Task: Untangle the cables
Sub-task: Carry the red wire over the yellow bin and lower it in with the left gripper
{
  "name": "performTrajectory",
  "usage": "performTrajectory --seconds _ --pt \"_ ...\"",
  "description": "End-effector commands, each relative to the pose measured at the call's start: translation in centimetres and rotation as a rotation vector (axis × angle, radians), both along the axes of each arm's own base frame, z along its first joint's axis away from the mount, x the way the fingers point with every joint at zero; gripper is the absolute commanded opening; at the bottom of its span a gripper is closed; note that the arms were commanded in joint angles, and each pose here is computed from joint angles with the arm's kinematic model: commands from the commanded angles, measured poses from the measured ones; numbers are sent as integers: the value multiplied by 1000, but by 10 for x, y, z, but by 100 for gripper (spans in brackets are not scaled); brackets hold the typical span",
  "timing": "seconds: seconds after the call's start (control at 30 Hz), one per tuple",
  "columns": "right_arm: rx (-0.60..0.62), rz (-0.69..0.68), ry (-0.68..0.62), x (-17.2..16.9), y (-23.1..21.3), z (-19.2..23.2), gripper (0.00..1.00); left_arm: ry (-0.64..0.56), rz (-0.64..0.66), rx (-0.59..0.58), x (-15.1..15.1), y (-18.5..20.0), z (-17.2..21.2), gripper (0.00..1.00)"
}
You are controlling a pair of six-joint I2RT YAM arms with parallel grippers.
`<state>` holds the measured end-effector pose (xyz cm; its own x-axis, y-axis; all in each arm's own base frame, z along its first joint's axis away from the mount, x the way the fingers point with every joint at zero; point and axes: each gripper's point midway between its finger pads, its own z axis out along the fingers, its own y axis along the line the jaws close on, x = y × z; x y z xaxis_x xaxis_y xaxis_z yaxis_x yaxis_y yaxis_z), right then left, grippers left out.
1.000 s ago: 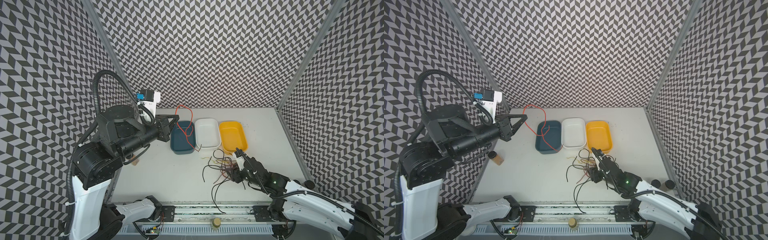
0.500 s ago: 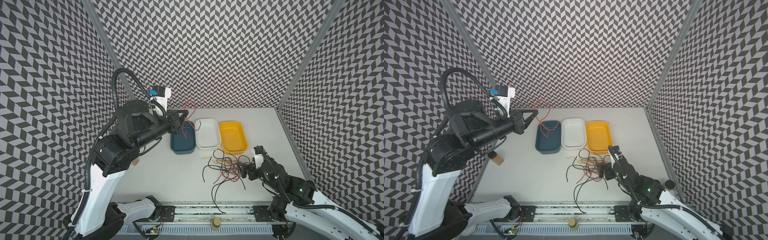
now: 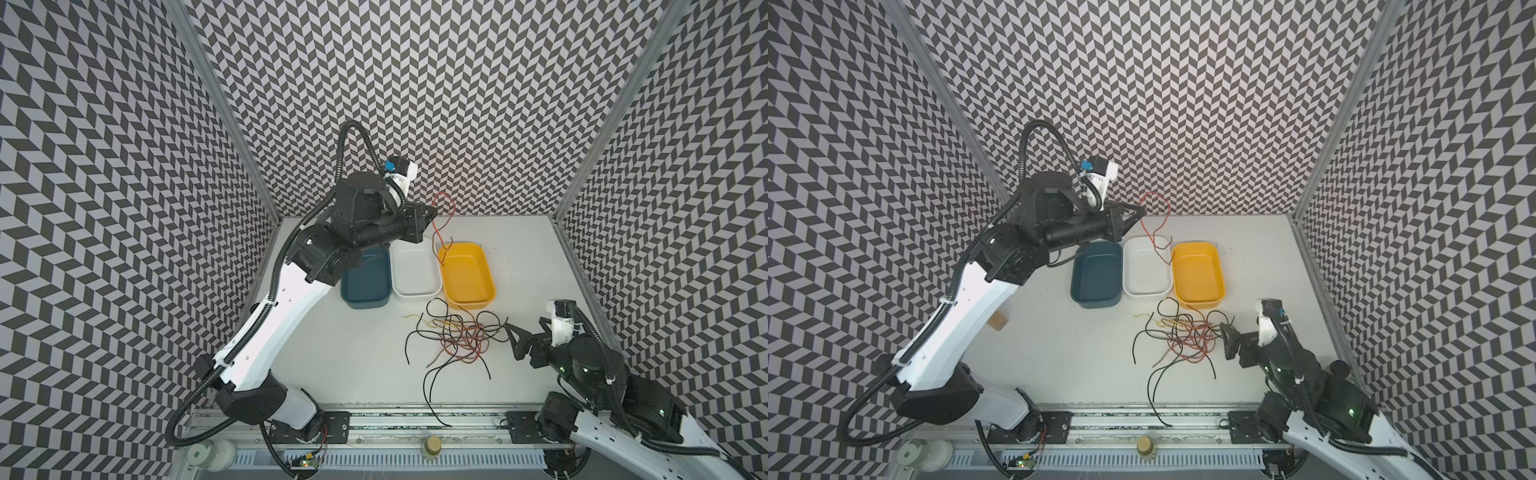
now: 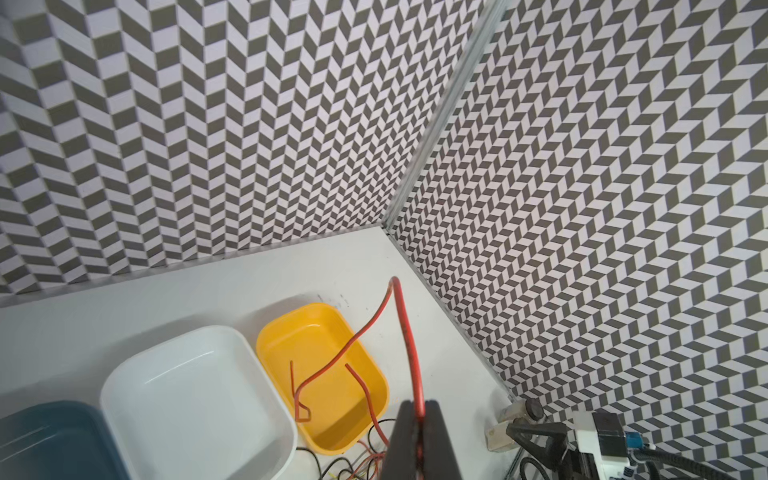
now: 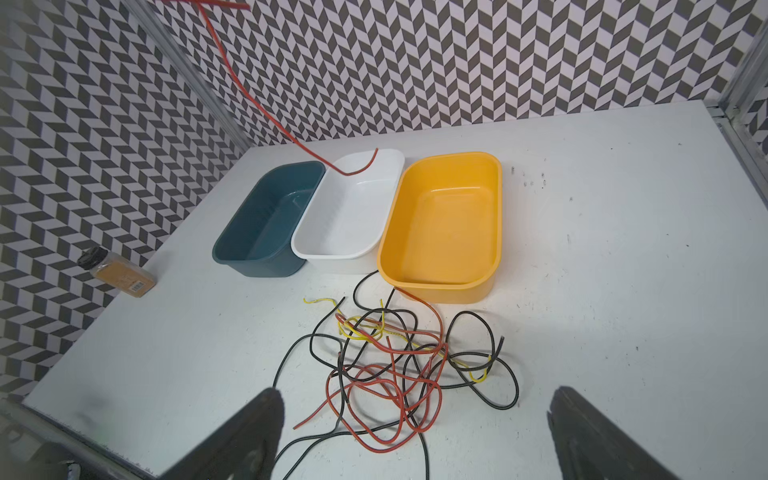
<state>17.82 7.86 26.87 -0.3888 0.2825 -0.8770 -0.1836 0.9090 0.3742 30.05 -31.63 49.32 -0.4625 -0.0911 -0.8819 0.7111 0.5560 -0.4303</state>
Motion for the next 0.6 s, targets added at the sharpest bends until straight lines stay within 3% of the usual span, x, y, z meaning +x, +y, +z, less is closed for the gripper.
performTrajectory --seconds 0.0,0.43,0.57 --pt "7 -35 -26 -6 -16 11 99 -63 -60 -42 2 -21 16 0" --pt "35 29 -57 -11 -8 14 99 132 -85 65 75 -94 -110 0" --pt "40 47 -66 -12 -5 14 99 181 -28 128 105 -102 -158 0"
